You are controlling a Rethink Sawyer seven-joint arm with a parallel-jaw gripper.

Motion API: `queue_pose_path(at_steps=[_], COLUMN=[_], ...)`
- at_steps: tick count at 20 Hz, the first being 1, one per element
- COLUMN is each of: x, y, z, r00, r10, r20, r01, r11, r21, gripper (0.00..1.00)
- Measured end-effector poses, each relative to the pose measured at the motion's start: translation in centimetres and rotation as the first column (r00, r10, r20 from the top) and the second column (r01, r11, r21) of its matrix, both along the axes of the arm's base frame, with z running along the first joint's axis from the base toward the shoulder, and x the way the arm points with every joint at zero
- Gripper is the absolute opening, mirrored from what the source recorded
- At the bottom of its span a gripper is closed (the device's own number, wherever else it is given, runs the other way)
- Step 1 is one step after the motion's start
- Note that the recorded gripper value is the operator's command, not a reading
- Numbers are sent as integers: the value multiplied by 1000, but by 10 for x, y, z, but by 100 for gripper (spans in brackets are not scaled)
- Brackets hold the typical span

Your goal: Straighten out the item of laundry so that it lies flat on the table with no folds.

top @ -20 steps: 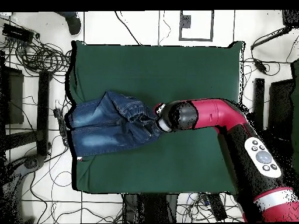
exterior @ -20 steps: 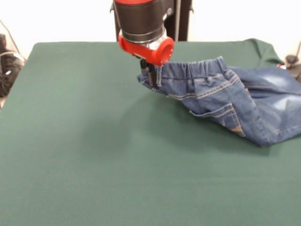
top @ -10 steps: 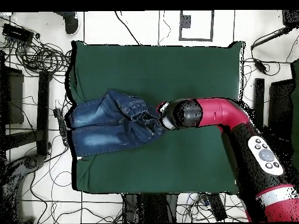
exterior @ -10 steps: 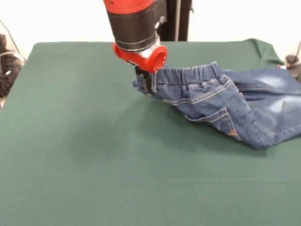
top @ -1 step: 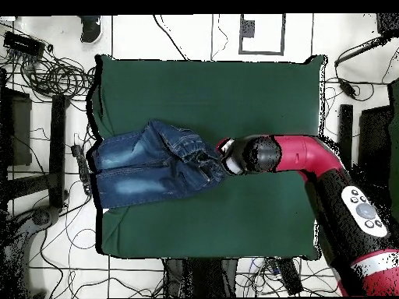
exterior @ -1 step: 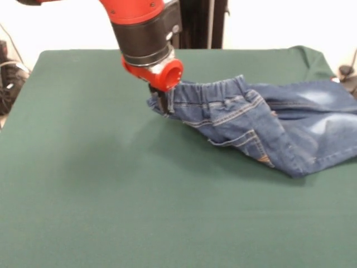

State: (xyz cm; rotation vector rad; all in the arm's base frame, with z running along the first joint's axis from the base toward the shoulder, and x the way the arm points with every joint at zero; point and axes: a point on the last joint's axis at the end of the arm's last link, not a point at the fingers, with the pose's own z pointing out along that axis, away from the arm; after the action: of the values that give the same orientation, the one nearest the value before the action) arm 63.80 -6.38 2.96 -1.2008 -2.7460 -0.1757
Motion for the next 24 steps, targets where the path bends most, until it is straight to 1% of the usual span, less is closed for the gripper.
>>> queue_pose_path(at_steps=[1, 2, 5, 6, 7, 9, 14, 18, 21, 24], x=[-2, -5, -8, -11, -13, -15, -24, -32, -34, -35], y=[-5, -18, -31, -40, -50, -58, -90, -109, -117, -123], z=[-2, -7, -12, -16, -20, -22, -30, -37, -38, -38], r00=[1000, 1000, 1000, 1000, 1000, 1000, 999, 996, 995, 995], r10=[-6, -16, -24, -26, -18, -9, 44, 81, 95, 95], r20=[-2, -2, -2, 0, 4, 7, 22, 29, 33, 35], r01=[6, 16, 24, 26, 18, 9, -44, -81, -95, -95], r11=[1000, 1000, 1000, 1000, 1000, 1000, 999, 997, 995, 995], r21=[1, 0, 0, 1, 2, 1, -5, -7, -7, -7], gripper=[0, 0, 0, 0, 0, 0, 0, 0, 0, 0])
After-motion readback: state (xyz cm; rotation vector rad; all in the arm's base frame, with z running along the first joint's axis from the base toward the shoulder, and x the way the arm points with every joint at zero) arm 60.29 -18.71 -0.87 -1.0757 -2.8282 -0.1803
